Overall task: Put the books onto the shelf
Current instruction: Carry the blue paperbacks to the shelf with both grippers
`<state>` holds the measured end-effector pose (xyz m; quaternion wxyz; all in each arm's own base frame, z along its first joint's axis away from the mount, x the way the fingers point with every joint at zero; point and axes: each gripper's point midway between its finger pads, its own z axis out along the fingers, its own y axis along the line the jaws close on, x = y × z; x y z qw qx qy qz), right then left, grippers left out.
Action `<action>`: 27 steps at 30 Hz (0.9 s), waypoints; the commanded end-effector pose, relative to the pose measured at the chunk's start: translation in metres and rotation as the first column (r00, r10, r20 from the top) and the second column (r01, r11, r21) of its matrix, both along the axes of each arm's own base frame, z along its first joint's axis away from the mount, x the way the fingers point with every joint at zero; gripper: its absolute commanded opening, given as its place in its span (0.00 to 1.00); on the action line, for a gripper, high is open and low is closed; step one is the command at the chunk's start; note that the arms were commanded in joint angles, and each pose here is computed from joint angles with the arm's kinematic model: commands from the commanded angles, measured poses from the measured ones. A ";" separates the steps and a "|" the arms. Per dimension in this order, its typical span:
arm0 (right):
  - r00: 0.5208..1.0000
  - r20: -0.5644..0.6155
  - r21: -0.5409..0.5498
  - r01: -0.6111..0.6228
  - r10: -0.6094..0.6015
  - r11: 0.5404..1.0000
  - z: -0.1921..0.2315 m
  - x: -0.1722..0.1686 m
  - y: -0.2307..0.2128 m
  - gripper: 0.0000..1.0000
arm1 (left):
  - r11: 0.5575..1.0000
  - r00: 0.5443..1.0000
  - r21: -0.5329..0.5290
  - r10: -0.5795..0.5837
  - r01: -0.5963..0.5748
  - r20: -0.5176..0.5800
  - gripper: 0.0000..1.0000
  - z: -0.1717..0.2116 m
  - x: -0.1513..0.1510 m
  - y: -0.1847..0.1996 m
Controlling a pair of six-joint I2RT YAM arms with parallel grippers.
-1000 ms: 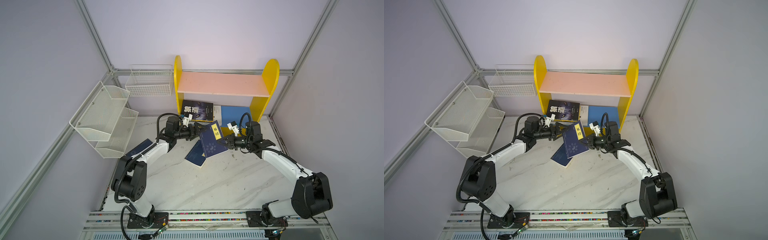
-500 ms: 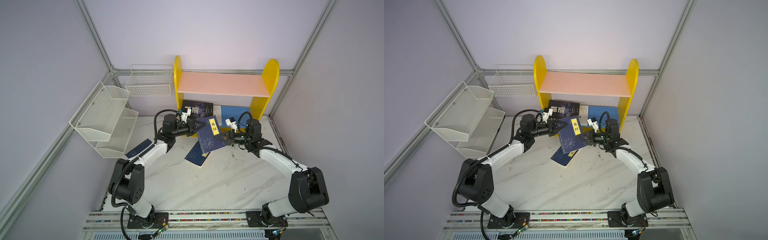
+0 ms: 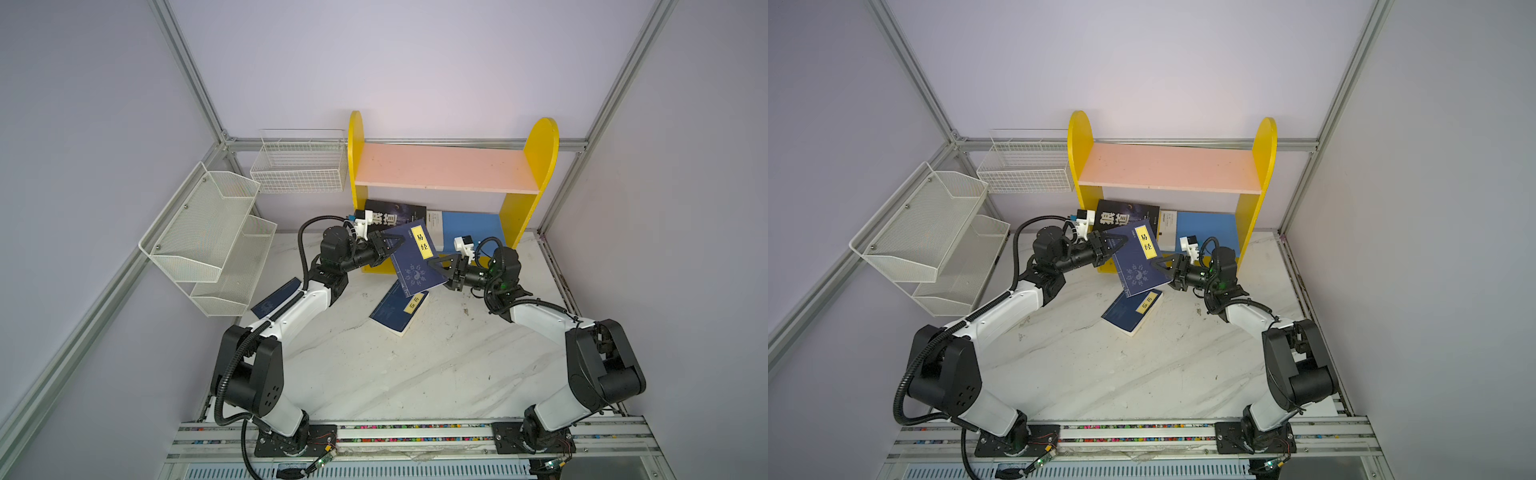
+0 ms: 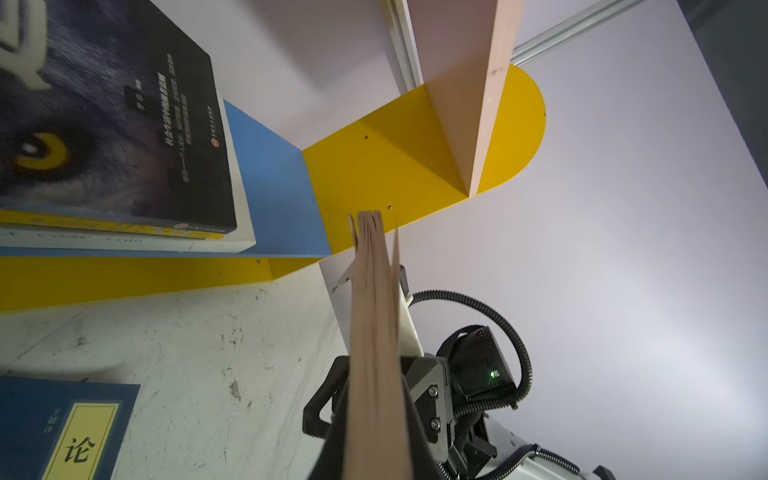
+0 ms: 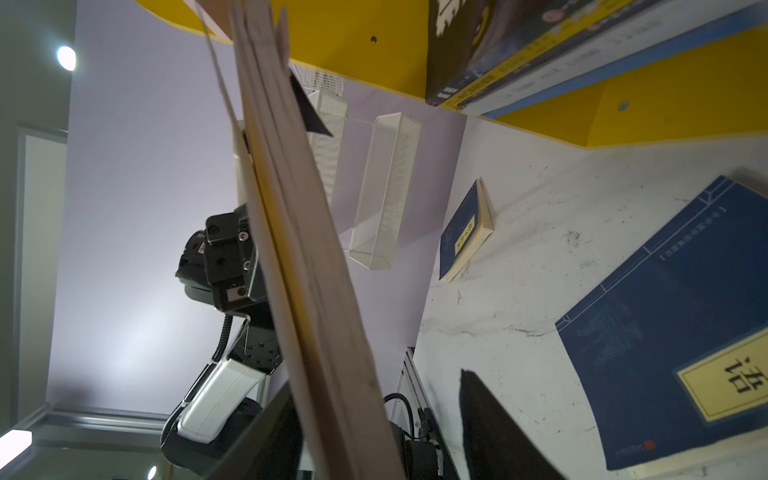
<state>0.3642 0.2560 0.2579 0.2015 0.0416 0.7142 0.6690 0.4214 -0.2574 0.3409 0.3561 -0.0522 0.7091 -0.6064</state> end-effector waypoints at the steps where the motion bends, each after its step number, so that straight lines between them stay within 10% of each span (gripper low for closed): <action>1: 0.985 0.001 0.087 0.171 -0.172 0.981 0.021 0.014 -0.017 0.79 | 0.980 0.977 -0.163 0.141 -0.115 0.162 0.00 0.078 0.003 0.021; 27: 0.983 0.022 0.274 0.169 -0.182 0.947 0.067 0.018 0.034 0.75 | 0.863 0.895 -0.293 0.443 -0.412 0.046 0.00 0.086 0.042 0.043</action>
